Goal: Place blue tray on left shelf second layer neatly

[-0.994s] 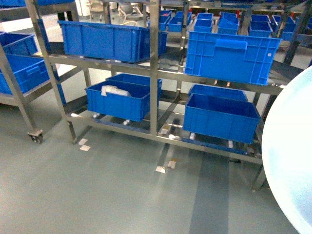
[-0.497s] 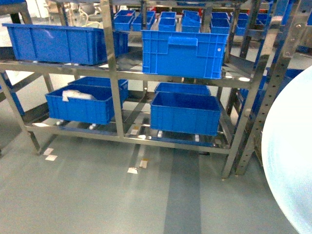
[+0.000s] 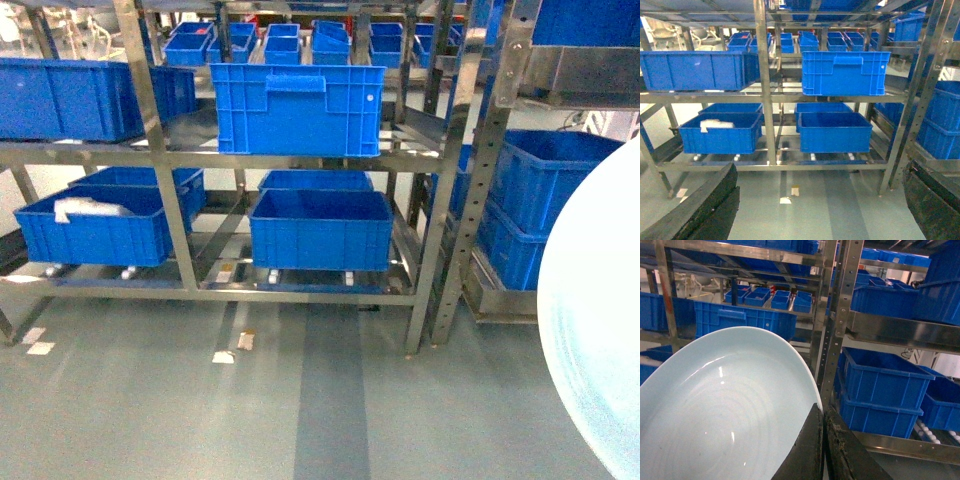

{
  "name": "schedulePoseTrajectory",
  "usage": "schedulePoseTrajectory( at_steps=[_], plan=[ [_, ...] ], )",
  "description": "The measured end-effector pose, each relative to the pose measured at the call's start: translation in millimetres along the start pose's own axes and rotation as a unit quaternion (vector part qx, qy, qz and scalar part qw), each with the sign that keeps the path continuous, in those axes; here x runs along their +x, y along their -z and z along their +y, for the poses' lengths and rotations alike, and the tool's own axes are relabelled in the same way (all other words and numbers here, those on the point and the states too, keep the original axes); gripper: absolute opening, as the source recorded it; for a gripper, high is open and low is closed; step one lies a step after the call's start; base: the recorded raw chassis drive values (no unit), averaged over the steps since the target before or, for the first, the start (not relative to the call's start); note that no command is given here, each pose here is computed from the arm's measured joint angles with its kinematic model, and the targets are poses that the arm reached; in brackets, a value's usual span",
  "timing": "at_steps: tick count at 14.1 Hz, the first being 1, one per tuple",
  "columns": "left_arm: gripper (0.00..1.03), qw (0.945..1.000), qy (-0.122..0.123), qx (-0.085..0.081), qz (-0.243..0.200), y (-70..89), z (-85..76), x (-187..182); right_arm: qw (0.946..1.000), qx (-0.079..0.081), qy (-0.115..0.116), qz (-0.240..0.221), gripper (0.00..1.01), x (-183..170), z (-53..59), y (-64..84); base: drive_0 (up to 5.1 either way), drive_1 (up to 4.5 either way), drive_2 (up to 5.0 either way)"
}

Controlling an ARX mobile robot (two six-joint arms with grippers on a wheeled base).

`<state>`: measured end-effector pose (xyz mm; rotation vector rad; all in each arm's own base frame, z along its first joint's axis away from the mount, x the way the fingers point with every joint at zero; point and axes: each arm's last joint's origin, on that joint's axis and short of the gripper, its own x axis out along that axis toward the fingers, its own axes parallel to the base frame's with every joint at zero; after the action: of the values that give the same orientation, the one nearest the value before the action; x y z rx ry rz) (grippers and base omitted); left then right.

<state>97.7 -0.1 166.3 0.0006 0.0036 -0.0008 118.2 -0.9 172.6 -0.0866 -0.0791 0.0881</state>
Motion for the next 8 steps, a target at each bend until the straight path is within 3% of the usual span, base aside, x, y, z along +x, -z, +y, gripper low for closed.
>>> schedulePoseTrajectory(
  at_steps=[8],
  plan=[
    [0.98,1.0000,-0.002,0.000,0.000,0.0,0.2,0.0,1.0000,0.000,-0.001,0.000,0.02,0.0,0.2,-0.1,0.5,0.53,0.5]
  ],
)
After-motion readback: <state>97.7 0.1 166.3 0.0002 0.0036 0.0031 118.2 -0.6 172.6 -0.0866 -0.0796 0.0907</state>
